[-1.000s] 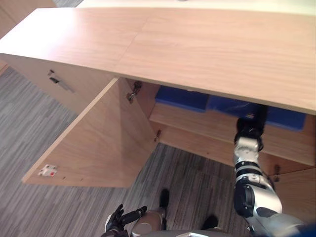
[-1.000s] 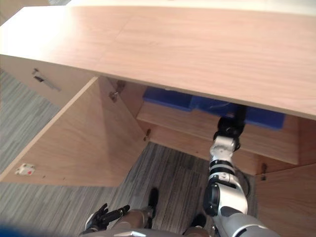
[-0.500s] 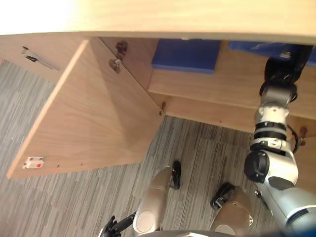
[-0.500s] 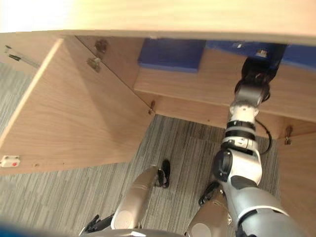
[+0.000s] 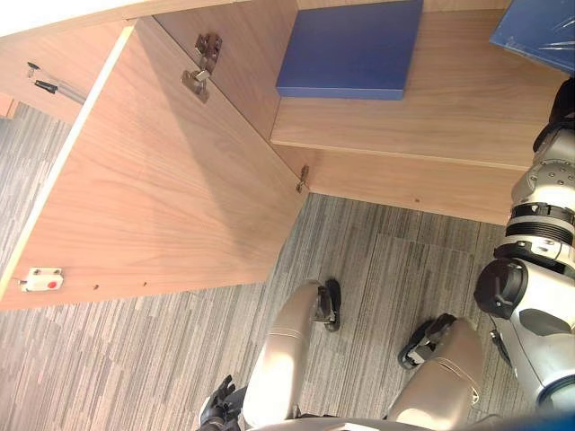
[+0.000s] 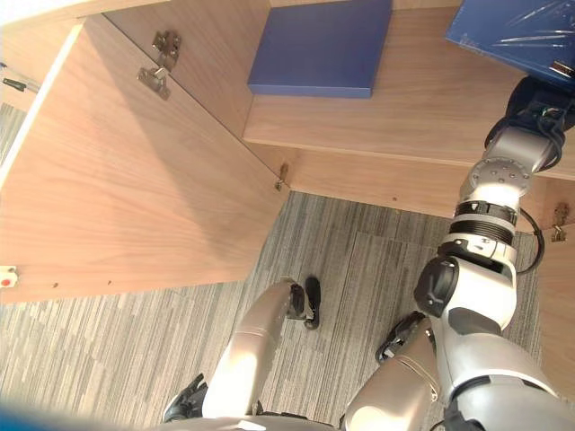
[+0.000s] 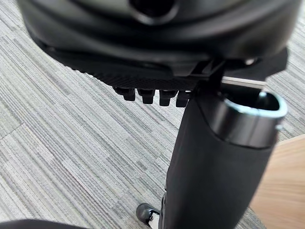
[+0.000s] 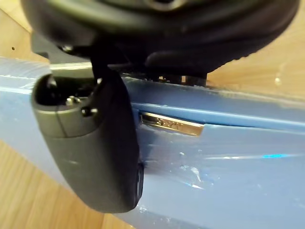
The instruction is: Walk over to the cabinet, pick up the folder, carry it to the office cabinet, place the folder inside the office cabinet, then close the office cabinet door
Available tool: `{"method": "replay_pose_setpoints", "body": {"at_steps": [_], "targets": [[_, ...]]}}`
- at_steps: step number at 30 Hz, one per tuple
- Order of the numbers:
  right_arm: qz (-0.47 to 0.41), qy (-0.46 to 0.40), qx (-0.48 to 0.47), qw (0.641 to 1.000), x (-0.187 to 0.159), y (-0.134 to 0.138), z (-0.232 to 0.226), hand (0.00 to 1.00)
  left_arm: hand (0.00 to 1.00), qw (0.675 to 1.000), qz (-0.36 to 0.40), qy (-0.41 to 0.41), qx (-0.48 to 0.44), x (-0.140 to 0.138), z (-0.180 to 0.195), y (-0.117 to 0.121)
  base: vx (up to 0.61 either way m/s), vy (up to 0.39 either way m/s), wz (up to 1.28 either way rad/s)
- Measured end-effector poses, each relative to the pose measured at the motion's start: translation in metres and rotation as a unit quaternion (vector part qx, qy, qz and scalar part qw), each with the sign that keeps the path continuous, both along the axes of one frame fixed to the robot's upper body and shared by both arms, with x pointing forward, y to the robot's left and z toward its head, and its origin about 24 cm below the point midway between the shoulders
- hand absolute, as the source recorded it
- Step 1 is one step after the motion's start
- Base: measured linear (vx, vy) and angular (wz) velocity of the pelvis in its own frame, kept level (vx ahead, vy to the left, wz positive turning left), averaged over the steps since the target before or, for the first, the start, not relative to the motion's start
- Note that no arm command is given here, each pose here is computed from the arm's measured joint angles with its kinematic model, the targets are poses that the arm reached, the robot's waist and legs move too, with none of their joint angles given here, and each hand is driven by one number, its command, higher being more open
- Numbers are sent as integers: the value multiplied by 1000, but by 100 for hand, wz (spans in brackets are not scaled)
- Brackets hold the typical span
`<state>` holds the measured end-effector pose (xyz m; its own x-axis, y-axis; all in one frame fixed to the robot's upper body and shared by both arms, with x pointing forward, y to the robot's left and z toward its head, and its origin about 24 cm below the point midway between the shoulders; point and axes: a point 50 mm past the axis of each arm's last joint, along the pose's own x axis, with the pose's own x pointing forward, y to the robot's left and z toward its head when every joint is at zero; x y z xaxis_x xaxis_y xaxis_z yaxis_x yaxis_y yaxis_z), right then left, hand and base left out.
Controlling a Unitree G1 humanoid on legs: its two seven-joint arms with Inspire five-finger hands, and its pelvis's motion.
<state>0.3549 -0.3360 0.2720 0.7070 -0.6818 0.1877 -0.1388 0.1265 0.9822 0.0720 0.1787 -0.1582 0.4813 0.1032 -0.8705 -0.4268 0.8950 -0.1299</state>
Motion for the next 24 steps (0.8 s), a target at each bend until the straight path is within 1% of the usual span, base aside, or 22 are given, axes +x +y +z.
{"method": "replay_pose_setpoints", "body": {"at_steps": [5, 8, 12, 13, 18, 21, 24], "targets": [[21, 14, 9, 1000, 8, 6, 11, 0, 100, 1000, -18, 4, -4, -10, 1, -3, 58, -5, 4], [35, 37, -22, 998, 13, 8, 28, 0, 100, 1000, -22, -2, -9, -11, 3, -5, 80, -16, 5], [42, 68, -101, 992, 16, 17, 46, 0, 100, 999, -46, -9, -6, -5, 7, -3, 67, -12, 7], [45, 74, -111, 990, 17, 19, 46, 100, 100, 998, -53, -15, -5, -3, 8, -2, 49, -9, 7], [45, 90, -126, 987, 18, 18, 45, 100, 100, 995, -89, -35, -4, 6, 15, -1, 12, 12, -2], [41, 109, -128, 985, 17, 11, 41, 100, 100, 993, -106, -42, -2, 6, 19, 0, 24, 35, 0], [47, 125, -127, 983, 19, 11, 36, 100, 100, 993, -111, -41, -7, 5, 20, 1, 32, 18, -6]]}}
